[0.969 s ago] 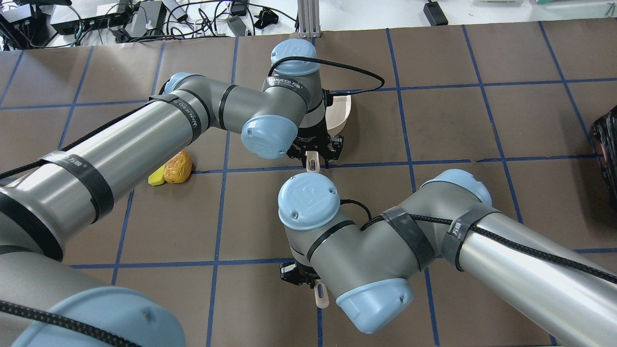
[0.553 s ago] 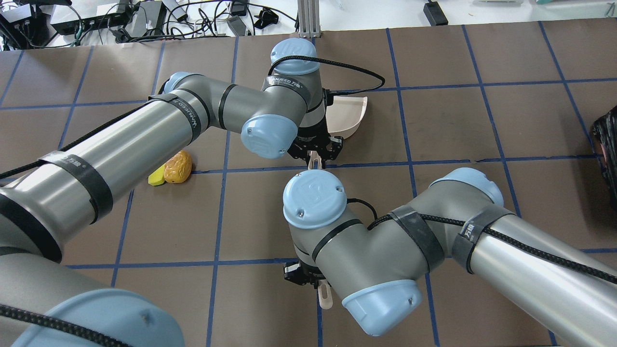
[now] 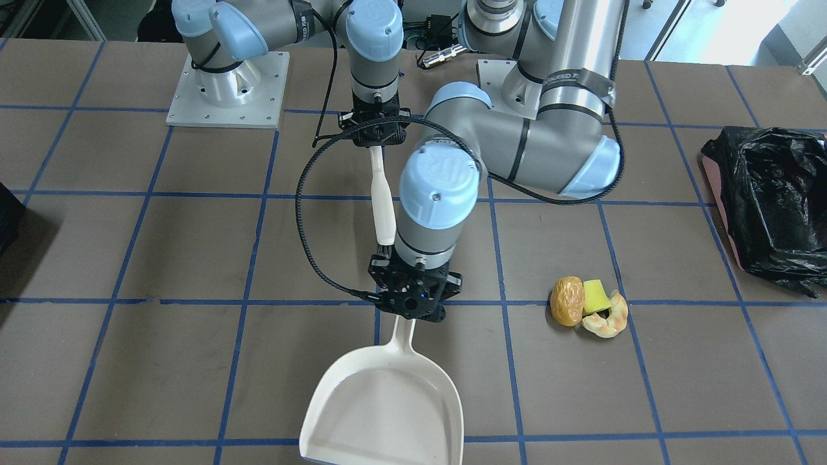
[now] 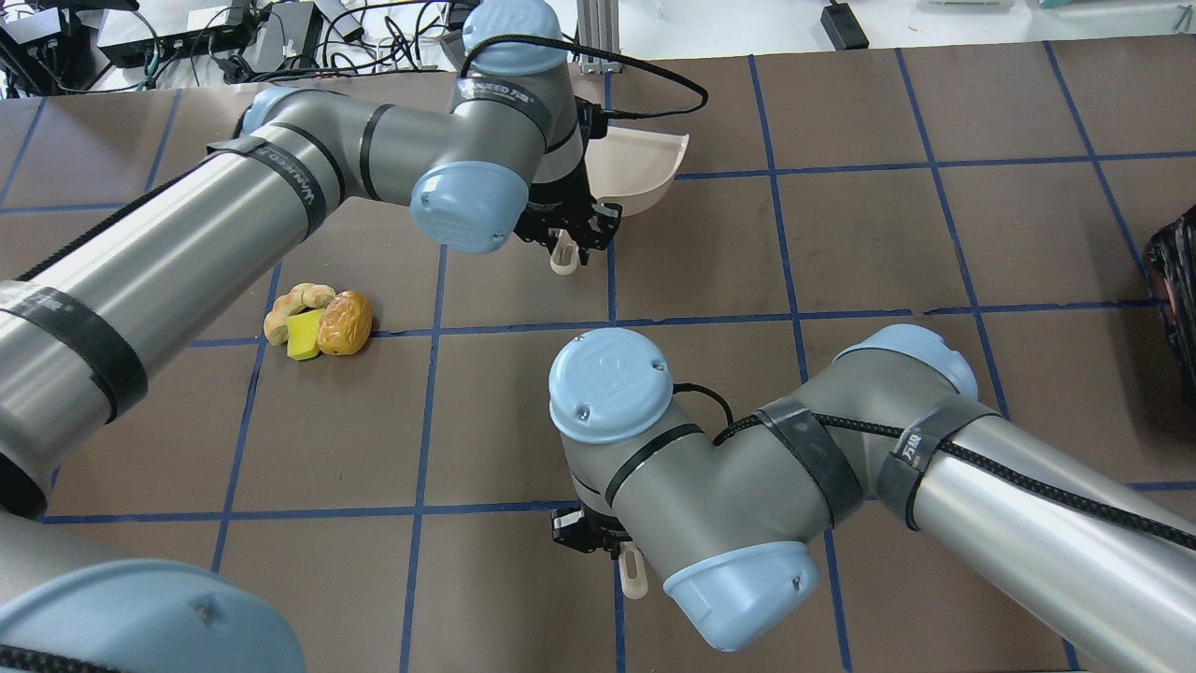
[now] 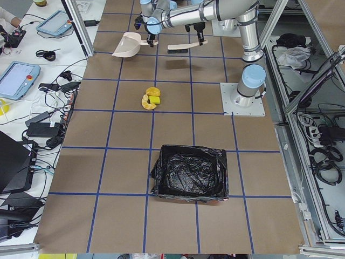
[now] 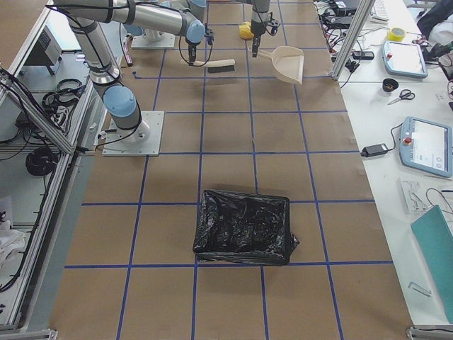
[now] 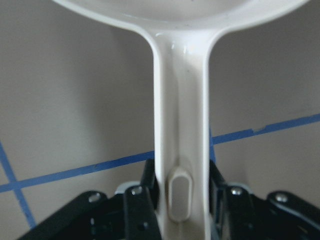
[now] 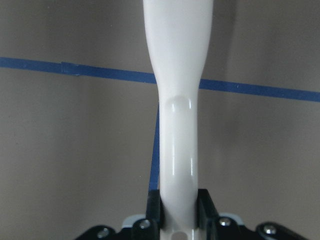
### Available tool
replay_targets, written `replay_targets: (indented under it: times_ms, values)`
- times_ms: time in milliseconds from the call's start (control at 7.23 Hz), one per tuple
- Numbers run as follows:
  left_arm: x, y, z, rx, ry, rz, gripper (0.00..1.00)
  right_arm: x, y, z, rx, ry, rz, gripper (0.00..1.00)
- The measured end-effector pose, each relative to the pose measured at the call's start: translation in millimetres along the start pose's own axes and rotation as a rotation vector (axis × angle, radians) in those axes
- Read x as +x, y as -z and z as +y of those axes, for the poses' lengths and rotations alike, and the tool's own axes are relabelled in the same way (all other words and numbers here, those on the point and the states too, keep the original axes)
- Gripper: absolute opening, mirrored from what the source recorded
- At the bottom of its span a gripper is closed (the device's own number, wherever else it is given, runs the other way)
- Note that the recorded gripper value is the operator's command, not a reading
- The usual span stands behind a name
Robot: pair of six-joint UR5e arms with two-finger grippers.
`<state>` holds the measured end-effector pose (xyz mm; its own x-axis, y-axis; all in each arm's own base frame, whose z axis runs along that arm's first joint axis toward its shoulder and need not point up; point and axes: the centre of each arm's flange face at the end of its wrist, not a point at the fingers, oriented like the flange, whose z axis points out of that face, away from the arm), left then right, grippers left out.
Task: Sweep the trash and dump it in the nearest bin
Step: 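Lift the dustpan with the left gripper and carry it toward the trash pile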
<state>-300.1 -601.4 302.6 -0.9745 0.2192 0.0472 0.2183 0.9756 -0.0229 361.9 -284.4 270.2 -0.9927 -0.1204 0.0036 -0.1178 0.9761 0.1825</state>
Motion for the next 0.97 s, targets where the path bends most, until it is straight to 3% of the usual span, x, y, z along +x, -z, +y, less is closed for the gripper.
replay_targets:
  times_ms: [277,415,692,969]
  values:
    - [-99,32,-12,0.016,-0.061,-0.018,0.00,-1,1,0,0.004,-0.001,-0.002,0.05]
    - [-160,50,-4,-0.007,-0.104,-0.030,0.00,-2,3,-2,0.010,-0.006,-0.006,0.03]
    - [-286,84,33,-0.062,-0.244,-0.058,0.00,-7,11,-9,0.023,-0.022,-0.018,0.00]
    - [-402,104,86,-0.107,-0.425,-0.035,0.00,-12,16,-17,0.030,-0.040,-0.024,0.00]
